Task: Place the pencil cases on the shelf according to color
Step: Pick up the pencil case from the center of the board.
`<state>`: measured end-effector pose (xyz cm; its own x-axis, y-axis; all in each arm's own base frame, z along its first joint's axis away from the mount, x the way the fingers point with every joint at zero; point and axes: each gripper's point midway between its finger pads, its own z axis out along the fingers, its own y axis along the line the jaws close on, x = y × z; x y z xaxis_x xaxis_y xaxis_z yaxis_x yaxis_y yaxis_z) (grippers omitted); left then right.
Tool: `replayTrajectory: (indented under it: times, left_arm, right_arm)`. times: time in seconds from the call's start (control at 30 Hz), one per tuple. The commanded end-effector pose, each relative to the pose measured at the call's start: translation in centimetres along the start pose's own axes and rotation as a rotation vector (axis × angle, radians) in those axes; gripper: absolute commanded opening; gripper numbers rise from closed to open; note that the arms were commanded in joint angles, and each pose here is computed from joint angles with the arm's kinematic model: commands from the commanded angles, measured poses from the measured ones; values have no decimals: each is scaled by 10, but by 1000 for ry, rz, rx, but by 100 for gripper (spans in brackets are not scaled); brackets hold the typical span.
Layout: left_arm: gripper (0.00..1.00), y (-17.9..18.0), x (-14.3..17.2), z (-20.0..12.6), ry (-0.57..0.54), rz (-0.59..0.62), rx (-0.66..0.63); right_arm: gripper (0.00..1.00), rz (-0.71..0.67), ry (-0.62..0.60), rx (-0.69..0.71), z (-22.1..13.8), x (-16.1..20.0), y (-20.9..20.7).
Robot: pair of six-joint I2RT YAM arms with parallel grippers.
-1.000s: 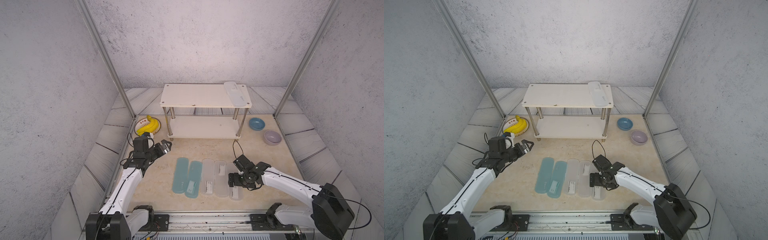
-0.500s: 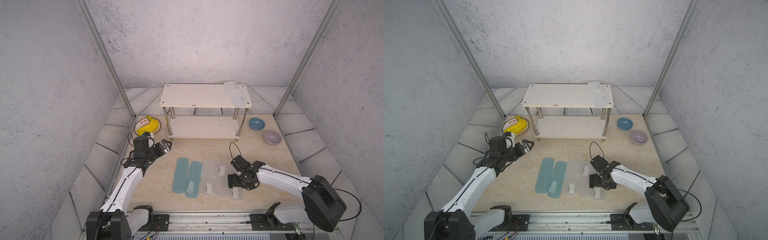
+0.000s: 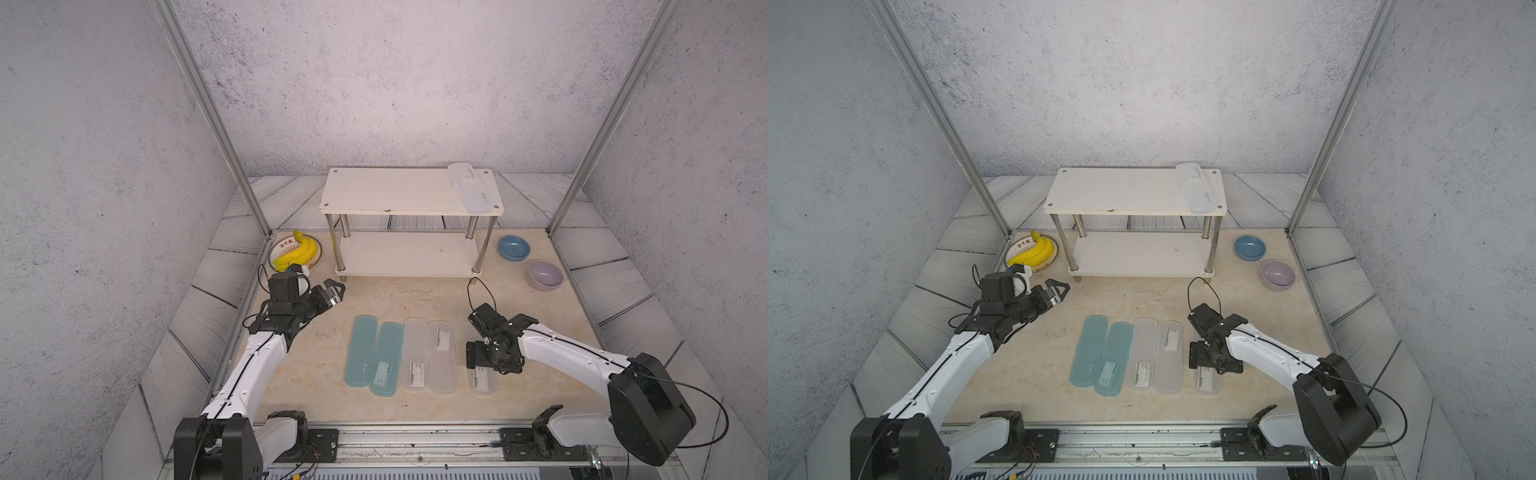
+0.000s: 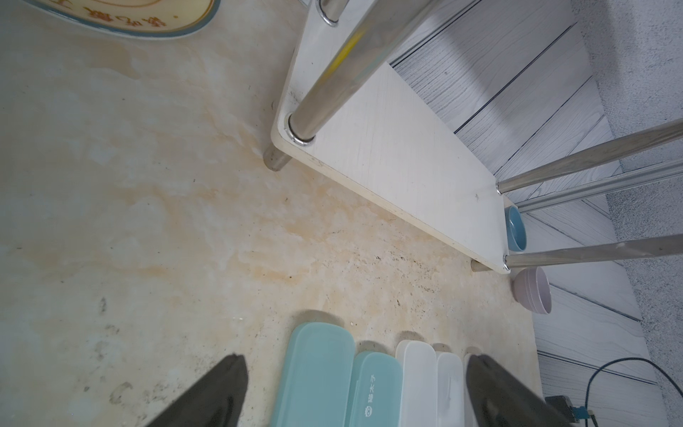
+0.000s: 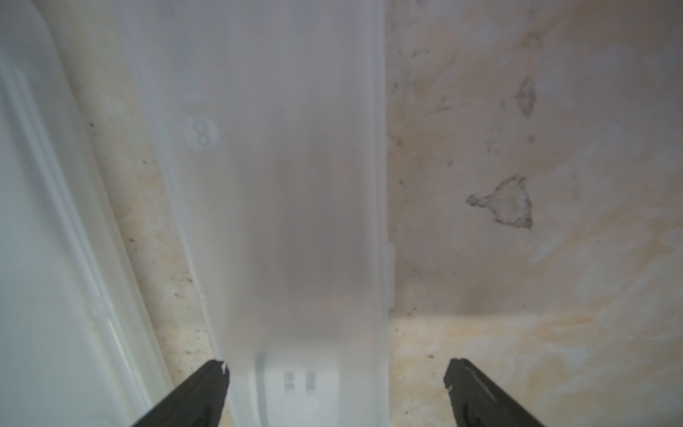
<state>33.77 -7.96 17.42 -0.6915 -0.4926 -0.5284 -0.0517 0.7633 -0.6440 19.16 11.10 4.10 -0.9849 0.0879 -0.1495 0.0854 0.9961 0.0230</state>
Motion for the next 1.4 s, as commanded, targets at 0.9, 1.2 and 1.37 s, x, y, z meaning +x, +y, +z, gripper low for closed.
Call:
replayTrajectory:
  times: [0.9, 1.2, 1.37]
  left_arm:
    - [99, -10, -1, -9, -23, 54, 31]
    - [99, -11, -2, -7, -19, 54, 37]
    - [99, -11, -1, -8, -21, 55, 36]
  right_arm:
    - [99, 47, -1, -95, 9, 36, 5]
    - [99, 26, 43, -16, 24, 44, 4]
    - [97, 11, 61, 18, 30, 47, 7]
